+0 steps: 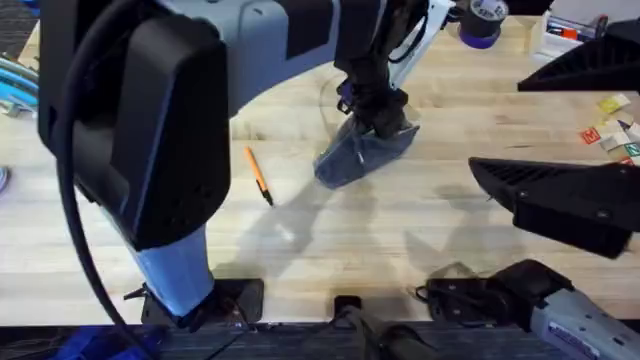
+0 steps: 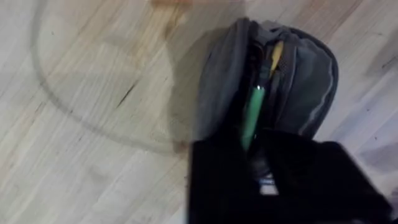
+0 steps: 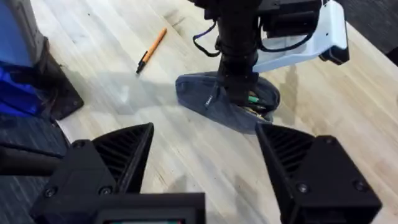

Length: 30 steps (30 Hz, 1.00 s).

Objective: Unzip the bag, pick up the pens from the table one at a time and place them inside, then zip the bag closed.

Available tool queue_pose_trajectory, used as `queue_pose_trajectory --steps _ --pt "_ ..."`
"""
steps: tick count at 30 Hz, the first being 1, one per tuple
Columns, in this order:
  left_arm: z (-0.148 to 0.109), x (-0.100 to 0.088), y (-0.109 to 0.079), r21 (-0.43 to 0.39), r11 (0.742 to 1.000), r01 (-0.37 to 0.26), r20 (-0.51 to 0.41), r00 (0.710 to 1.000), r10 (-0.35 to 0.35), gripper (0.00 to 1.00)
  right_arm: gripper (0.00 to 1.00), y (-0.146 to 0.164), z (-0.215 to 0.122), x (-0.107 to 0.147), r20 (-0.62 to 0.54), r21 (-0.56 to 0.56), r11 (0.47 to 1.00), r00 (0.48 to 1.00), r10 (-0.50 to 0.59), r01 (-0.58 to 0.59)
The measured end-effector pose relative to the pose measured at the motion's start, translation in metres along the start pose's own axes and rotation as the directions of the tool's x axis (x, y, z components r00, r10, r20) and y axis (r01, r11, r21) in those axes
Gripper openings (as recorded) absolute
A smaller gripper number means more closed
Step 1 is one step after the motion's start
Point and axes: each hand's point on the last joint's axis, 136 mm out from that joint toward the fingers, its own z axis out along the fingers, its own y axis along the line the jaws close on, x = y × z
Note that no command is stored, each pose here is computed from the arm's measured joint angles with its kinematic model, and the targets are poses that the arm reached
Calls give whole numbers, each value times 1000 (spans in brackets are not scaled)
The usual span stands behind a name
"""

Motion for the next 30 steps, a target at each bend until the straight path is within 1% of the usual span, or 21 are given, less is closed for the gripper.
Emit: queue_pose_trajectory --steps 2,4,5,6,15,18,21,25,28,30 --pt "0 2 0 -1 1000 -1 -7 1000 1 546 996 0 0 0 0 0 1000 1000 0 0" --pt "0 3 0 -4 1000 0 -14 1000 0 875 996 0 0 0 0 0 1000 1000 0 0" --pt "0 4 0 -5 1000 2 -16 1000 -2 958 996 0 0 0 0 0 1000 1000 0 0" --pt "0 4 0 -5 1000 0 -18 1000 -1 983 996 0 0 0 0 0 1000 1000 0 0" --pt "-3 7 0 -4 1000 -9 -29 1000 8 994 996 0 0 0 0 0 1000 1000 0 0" --pt "-15 6 0 -8 1000 -7 -7 1000 7 994 996 0 0 0 0 0 1000 1000 0 0" --pt "-40 5 4 -20 1000 5 33 999 -4 994 996 0 0 0 0 0 1000 1000 0 0" --pt "-82 5 18 -56 997 49 115 992 -43 993 996 0 0 0 0 0 1000 1000 0 0" --pt "-111 10 29 -77 989 128 164 980 -114 995 996 0 0 0 0 0 1000 1000 0 0" --pt "-124 19 35 -97 976 196 174 969 -177 994 996 0 0 0 0 0 1000 1000 0 0"
